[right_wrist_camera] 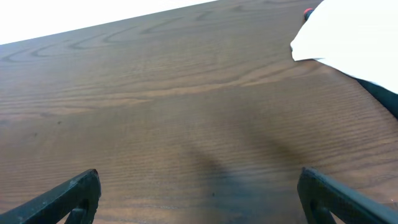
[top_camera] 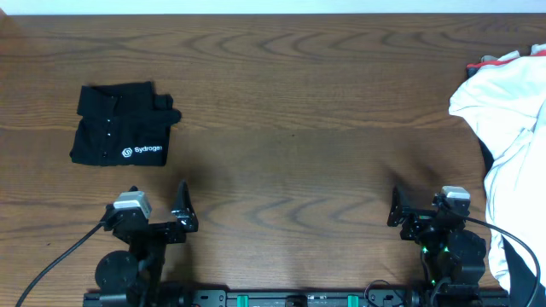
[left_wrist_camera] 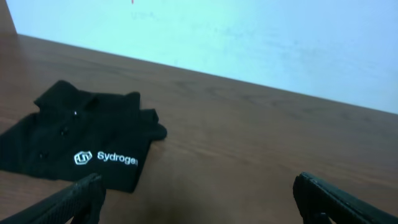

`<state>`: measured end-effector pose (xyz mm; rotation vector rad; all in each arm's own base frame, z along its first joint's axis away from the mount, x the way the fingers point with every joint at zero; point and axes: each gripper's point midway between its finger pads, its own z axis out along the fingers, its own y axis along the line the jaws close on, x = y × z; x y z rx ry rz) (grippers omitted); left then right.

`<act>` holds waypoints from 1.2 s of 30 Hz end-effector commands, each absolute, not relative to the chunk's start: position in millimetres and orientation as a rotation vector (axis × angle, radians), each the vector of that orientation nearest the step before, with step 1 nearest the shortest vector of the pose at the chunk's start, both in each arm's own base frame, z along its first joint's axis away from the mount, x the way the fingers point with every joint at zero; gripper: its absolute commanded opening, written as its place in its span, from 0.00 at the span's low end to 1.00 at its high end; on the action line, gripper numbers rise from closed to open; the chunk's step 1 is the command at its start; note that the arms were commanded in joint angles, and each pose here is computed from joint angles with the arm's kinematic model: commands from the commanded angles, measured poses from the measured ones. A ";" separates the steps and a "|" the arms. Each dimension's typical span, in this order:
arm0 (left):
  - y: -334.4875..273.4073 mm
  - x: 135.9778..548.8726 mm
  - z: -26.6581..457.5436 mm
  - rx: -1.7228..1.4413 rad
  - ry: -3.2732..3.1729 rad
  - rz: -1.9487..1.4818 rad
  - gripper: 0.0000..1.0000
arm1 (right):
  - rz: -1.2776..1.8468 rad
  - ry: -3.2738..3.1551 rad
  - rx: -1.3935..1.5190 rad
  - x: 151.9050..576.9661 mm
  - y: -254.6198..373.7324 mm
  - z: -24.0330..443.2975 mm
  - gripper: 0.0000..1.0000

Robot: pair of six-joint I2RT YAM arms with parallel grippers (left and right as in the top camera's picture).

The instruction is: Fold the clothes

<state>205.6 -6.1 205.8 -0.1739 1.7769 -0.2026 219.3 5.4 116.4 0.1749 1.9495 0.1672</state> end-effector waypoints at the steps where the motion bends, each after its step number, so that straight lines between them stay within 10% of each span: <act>1: -5.4 209.3 184.8 -0.169 1.817 -0.187 0.98 | 0.155 1.942 0.204 219.2 0.7 116.3 0.99; 36: -5.2 223.4 115.9 -0.184 1.920 -0.185 0.98 | 0.155 1.942 0.204 219.2 0.7 116.3 0.99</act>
